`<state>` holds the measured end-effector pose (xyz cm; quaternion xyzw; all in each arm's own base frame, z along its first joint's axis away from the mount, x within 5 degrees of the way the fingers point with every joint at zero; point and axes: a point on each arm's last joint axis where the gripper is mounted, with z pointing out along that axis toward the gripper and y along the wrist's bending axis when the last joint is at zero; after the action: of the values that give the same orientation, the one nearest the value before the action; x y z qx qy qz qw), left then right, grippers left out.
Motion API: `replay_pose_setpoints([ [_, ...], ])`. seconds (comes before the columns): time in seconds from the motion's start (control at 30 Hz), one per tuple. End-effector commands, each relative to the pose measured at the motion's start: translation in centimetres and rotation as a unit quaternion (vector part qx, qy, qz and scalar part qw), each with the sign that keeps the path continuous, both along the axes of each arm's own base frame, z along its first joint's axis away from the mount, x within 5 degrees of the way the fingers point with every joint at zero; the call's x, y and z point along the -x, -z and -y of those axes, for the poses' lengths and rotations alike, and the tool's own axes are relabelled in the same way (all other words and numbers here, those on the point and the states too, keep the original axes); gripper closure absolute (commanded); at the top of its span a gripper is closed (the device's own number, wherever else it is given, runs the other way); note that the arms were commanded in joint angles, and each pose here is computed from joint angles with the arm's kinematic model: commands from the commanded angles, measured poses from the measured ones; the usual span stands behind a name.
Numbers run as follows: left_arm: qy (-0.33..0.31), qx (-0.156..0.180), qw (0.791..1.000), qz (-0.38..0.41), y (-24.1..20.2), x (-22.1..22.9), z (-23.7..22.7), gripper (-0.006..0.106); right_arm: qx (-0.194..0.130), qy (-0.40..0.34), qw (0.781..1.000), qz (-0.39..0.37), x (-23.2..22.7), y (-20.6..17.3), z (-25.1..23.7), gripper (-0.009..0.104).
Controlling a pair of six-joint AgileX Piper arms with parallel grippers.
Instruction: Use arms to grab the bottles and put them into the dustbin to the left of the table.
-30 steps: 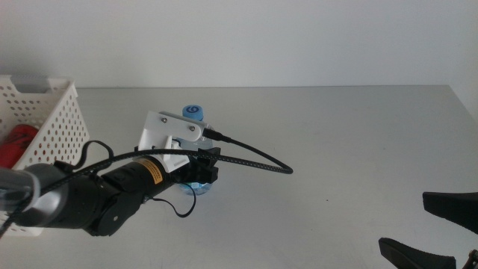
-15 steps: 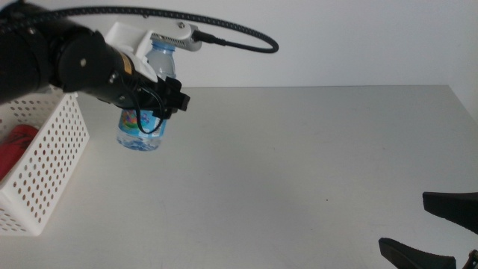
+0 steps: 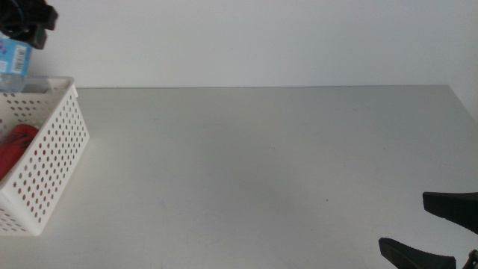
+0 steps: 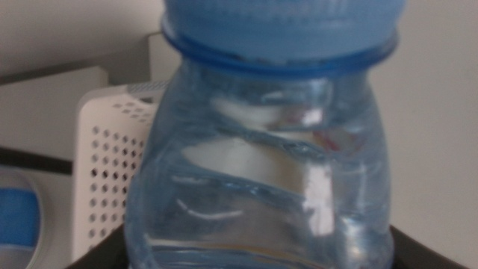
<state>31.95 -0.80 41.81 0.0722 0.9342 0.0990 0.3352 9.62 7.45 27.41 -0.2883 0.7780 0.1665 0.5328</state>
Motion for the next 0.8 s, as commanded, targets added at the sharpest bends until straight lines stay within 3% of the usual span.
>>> replay_pose_setpoints([
  [0.0,-0.020,-0.013,0.998,0.056,-3.0,1.5,-2.4,0.102,-0.027,-0.003,0.999,0.045,-0.2,-1.8,-0.2,0.025],
  [0.3,-0.066,0.005,0.998,-0.021,1.5,-1.5,-8.9,0.102,-0.027,-0.003,0.999,0.045,-0.2,-1.8,-0.2,0.025],
  [0.53,-0.067,0.015,0.992,-0.103,6.8,-4.9,-9.9,0.102,-0.027,-0.003,0.999,0.045,-0.2,-1.8,-0.2,0.025],
  [0.77,-0.069,-0.001,0.985,-0.155,10.5,-6.7,-10.7,0.100,-0.027,-0.003,0.999,0.045,-0.2,-1.8,-0.2,0.025],
])
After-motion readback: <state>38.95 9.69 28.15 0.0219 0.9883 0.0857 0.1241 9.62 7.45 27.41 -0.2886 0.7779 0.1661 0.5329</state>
